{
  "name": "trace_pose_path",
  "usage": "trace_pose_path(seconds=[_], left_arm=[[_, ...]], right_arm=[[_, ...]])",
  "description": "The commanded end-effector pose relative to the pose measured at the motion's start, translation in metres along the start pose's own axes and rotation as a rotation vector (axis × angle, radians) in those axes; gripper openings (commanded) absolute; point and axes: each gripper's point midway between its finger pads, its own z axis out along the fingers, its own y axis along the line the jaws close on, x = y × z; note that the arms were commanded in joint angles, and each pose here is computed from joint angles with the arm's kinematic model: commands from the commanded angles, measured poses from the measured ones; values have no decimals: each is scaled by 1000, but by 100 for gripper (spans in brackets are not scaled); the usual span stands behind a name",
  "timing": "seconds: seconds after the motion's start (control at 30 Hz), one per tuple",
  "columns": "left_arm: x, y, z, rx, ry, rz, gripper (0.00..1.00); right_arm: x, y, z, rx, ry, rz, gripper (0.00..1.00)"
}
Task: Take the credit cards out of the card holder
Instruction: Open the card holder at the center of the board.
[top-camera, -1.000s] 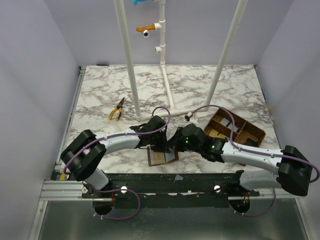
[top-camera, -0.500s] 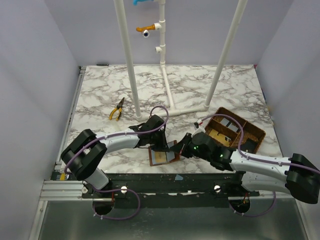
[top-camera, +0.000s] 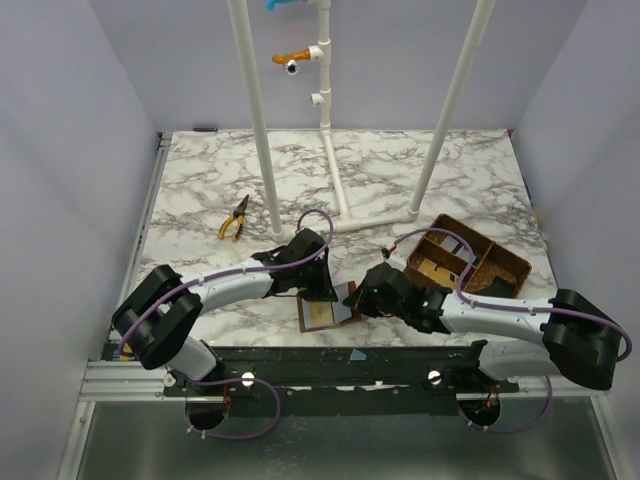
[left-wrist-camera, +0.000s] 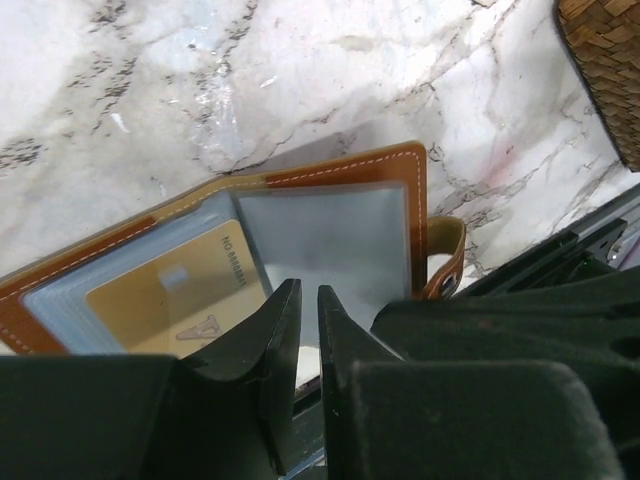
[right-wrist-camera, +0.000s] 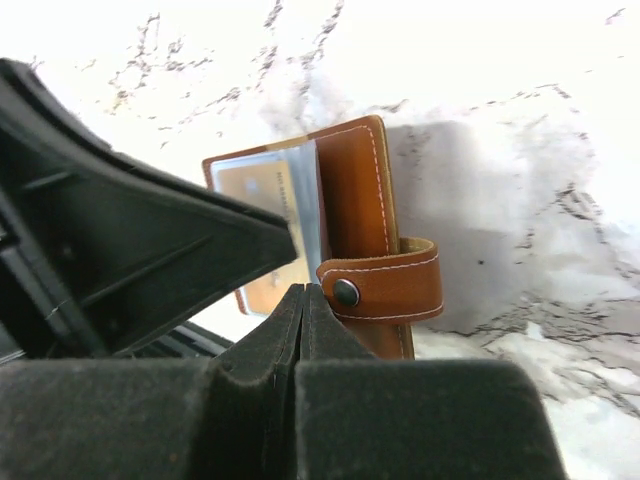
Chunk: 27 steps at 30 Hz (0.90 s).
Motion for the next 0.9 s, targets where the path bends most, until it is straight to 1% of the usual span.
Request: trace_pose_path(seconds=[0.0,0.1,0.23,0.33,0.47,0.6,0.63,0.77,0.8,0.87], left_arm=[[-2,16,-11,-55,-48,16,14],[0,27,-19,-90,-68,25,15],[3,43,-28,-130,-92,30,14],[4,52,-32,-153,-105,36,14],[5,58,-35,-180,-110,44,13],[3,64,-38,-211,-126,51,13],[3,65,-39,-216,-128,53,13],[1,64,-38,-209,-130,65,13],[1,63,-38,-205,-129,66,13],[1,62,-37,-204,-126,69,13]], right_arm=[[-8,-28,3,144,-56,-39,1],[-1,-42,11,196,-34,-58,1],[12,-47,22,201,19,-77,1],[13,-42,25,195,30,-85,1],[6,-22,22,145,21,-95,1],[3,2,20,65,33,-107,12],[5,6,20,45,42,-108,17],[9,13,24,7,61,-112,31],[10,11,25,6,72,-109,33],[11,10,27,-5,88,-94,33]])
